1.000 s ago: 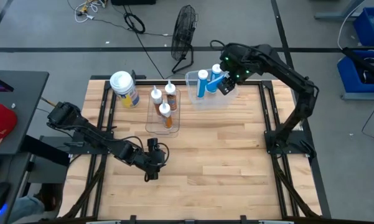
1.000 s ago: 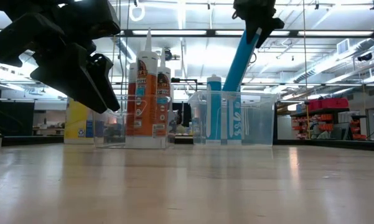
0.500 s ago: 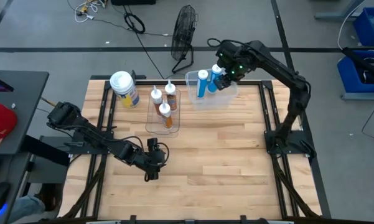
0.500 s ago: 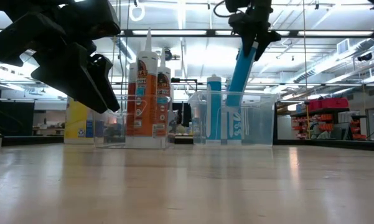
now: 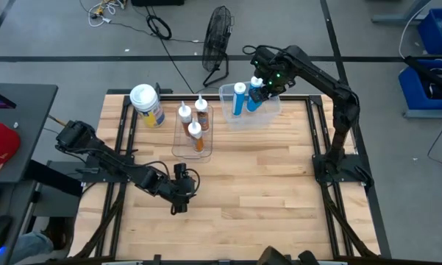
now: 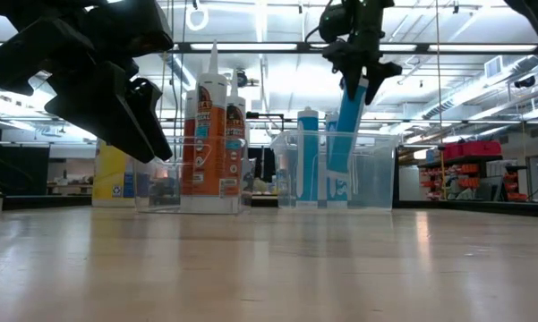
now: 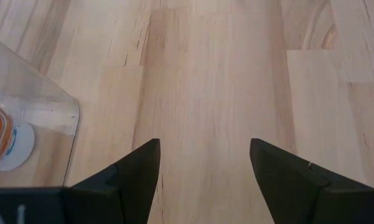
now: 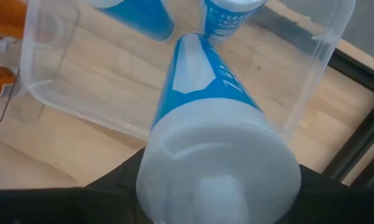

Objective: Pick & place silicon tubes, Sealant and Lysol wipes
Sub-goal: Put the blue sealant into the white bin

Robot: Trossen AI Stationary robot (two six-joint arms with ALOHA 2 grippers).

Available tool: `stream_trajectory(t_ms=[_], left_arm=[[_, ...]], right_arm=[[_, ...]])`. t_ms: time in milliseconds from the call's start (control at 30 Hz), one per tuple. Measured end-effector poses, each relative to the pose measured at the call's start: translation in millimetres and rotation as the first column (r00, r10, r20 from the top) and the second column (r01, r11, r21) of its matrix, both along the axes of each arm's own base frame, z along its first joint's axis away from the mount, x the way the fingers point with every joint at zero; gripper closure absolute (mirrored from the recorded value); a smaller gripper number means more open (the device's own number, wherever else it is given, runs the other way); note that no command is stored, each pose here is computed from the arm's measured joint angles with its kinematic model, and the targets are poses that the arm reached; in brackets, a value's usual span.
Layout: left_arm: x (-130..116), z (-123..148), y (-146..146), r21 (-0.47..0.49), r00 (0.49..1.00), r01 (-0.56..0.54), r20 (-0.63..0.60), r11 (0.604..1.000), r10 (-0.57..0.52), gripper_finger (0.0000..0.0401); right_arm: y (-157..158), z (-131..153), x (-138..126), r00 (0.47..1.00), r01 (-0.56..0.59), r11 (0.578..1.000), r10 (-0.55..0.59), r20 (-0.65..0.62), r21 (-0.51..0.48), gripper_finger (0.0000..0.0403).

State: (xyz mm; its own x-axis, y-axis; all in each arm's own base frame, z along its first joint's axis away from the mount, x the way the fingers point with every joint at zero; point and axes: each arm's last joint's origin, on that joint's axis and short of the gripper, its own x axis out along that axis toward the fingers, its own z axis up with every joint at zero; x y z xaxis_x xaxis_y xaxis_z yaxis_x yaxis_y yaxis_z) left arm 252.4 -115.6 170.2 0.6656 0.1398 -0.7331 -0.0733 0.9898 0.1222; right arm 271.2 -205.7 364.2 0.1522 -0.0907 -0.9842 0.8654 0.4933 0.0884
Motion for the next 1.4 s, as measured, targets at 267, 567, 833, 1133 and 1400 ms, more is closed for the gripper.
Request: stream_trajectory(t_ms=[267,567,833,1133,1400], left_arm=[[0.0,-0.1,0.0,0.000,1.000,0.000,-0.001,1.000,0.000,0.0149],[0.0,-0.2,0.0,0.000,1.000,0.000,-0.001,1.000,0.000,0.0149],[0.0,-0.1,0.0,0.000,1.000,-0.001,-0.001,1.000,0.001,0.0149],[-0.1,-0.2,-0.1,0.000,1.000,0.000,-0.001,1.000,0.000,0.0149],[-0.1,-0.2,0.0,0.000,1.000,0.000,-0.001,1.000,0.000,0.0149]], right_arm=[[-13.7,-8.6,-2.1,0.996,0.090,0.994,-0.090,0.008,0.061,0.0197],[-22.7,-12.7,-5.6,0.977,0.207,0.970,-0.211,0.021,0.124,0.0197],[-24.9,-18.3,-4.9,0.954,0.286,0.937,-0.297,0.025,0.202,0.0197],[-29.1,-53.2,-13.7,0.927,0.376,0.890,-0.358,-0.113,0.258,0.0197],[-31.8,-59.5,-18.9,0.920,0.390,0.887,-0.367,-0.134,0.246,0.0197]])
